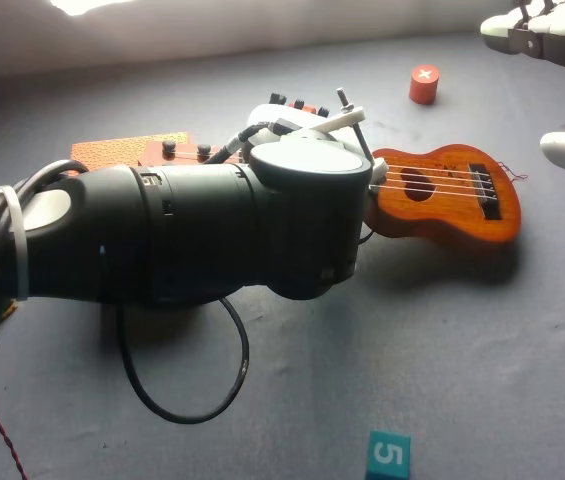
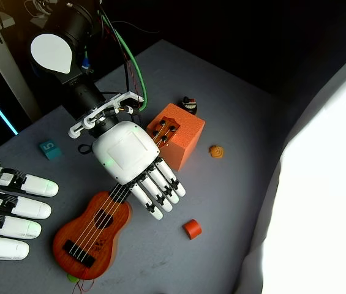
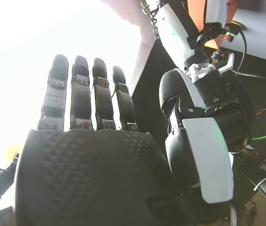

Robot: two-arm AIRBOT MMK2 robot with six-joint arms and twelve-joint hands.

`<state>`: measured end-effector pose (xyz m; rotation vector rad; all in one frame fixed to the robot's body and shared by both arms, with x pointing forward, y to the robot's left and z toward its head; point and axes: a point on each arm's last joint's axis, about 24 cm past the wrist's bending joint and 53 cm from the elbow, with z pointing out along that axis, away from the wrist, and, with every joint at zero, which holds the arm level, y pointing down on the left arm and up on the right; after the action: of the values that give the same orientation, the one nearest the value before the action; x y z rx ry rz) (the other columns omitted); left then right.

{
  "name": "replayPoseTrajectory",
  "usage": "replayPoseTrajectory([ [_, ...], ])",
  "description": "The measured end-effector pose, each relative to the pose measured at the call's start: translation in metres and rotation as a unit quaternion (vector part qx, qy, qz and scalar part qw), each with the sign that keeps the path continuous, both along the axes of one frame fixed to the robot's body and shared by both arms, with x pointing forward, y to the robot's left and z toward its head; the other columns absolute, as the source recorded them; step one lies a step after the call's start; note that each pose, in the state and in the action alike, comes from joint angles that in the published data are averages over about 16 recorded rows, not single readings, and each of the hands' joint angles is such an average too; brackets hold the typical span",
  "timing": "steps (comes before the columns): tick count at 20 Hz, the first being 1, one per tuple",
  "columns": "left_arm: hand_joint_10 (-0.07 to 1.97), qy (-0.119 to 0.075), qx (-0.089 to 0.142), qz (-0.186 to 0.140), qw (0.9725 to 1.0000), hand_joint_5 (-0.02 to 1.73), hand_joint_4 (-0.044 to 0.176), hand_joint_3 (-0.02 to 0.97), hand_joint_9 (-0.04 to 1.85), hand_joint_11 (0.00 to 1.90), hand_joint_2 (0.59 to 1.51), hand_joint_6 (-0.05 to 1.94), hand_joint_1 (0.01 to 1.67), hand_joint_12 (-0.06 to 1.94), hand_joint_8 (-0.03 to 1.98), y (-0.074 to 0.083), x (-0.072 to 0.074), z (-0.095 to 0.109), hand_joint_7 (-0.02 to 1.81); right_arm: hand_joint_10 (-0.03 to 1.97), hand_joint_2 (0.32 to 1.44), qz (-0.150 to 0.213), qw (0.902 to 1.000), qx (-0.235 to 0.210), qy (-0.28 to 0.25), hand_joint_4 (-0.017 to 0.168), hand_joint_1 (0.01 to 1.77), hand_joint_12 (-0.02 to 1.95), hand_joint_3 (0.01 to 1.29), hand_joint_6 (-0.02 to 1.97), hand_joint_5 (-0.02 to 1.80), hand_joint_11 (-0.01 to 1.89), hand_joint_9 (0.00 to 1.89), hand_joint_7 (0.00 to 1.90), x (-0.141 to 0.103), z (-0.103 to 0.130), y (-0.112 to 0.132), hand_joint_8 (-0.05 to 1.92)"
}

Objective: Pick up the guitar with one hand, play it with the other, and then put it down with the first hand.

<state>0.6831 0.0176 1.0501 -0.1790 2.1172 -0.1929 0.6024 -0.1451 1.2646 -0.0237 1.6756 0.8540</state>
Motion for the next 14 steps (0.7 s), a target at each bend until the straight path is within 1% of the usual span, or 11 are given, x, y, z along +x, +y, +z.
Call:
replayPoseTrajectory([
  [3, 1.11, 0.000, -0.001, -0.002, 1.0000, 0.42, -0.001, 0.013, 0.47, 0.42, 1.014, 0.95, 1.15, 1.14, 1.01, -0.0011, -0.0002, -0.0001, 0.48, 0.07, 1.38, 0.000, 1.0000, 0.000, 0.000, 0.008, 0.43, 0.43, 0.02, 0.04, 0.19, 0.02, 0.16, 0.20, 0.0000, 0.0000, 0.0000, 0.01],
  [5, 1.34, 0.000, -0.001, -0.003, 1.0000, 0.59, 0.008, 0.014, 0.66, 0.61, 1.016, 1.19, 1.15, 1.38, 1.26, -0.0020, -0.0004, -0.0001, 0.65, 0.06, 1.38, 0.000, 1.0000, 0.000, 0.000, 0.008, 0.44, 0.45, 0.01, 0.04, 0.19, 0.02, 0.17, 0.20, 0.0000, 0.0000, 0.0000, 0.01],
  [6, 1.46, 0.000, -0.002, -0.003, 1.0000, 0.67, 0.012, 0.015, 0.75, 0.71, 1.019, 1.31, 1.15, 1.50, 1.38, -0.0025, -0.0005, 0.0000, 0.74, 0.06, 1.38, 0.000, 1.0000, 0.000, 0.000, 0.008, 0.44, 0.46, 0.01, 0.04, 0.19, 0.02, 0.17, 0.20, 0.0000, 0.0001, 0.0000, 0.01],
  [9, 1.80, 0.001, -0.005, -0.005, 1.0000, 0.92, 0.012, 0.017, 1.03, 1.01, 1.028, 1.67, 1.18, 1.83, 1.74, -0.0045, -0.0009, 0.0012, 1.00, 0.06, 1.38, 0.000, 1.0000, -0.001, -0.002, 0.008, 0.45, 0.50, 0.02, 0.04, 0.20, 0.02, 0.17, 0.20, 0.0002, 0.0006, -0.0002, 0.01],
  [10, 1.88, 0.001, -0.007, -0.005, 1.0000, 1.00, 0.013, 0.018, 1.12, 1.11, 1.031, 1.78, 1.19, 1.89, 1.84, -0.0052, -0.0010, 0.0019, 1.07, 0.06, 1.38, -0.001, 1.0000, -0.001, -0.003, 0.008, 0.45, 0.51, 0.02, 0.04, 0.20, 0.02, 0.17, 0.21, 0.0003, 0.0009, -0.0004, 0.01],
  [11, 1.92, 0.002, -0.009, -0.006, 0.9999, 1.07, 0.013, 0.018, 1.20, 1.20, 1.035, 1.86, 1.20, 1.91, 1.90, -0.0059, -0.0012, 0.0028, 1.14, 0.06, 1.38, -0.001, 1.0000, -0.002, -0.004, 0.008, 0.46, 0.52, 0.02, 0.04, 0.20, 0.02, 0.17, 0.21, 0.0005, 0.0011, -0.0006, 0.01],
  [12, 1.93, 0.003, -0.011, -0.006, 0.9999, 1.13, 0.013, 0.019, 1.28, 1.29, 1.038, 1.91, 1.22, 1.92, 1.93, -0.0064, -0.0013, 0.0038, 1.21, 0.06, 1.38, -0.002, 1.0000, -0.002, -0.004, 0.008, 0.46, 0.52, 0.02, 0.04, 0.21, 0.02, 0.18, 0.21, 0.0009, 0.0012, -0.0010, 0.01],
  [14, 1.93, 0.005, -0.016, -0.007, 0.9998, 1.24, 0.015, 0.021, 1.41, 1.43, 1.046, 1.93, 1.24, 1.93, 1.94, -0.0072, -0.0018, 0.0061, 1.32, 0.06, 1.38, -0.003, 1.0000, -0.002, -0.004, 0.008, 0.47, 0.51, 0.02, 0.04, 0.21, 0.02, 0.18, 0.21, 0.0020, 0.0013, -0.0024, 0.01],
])
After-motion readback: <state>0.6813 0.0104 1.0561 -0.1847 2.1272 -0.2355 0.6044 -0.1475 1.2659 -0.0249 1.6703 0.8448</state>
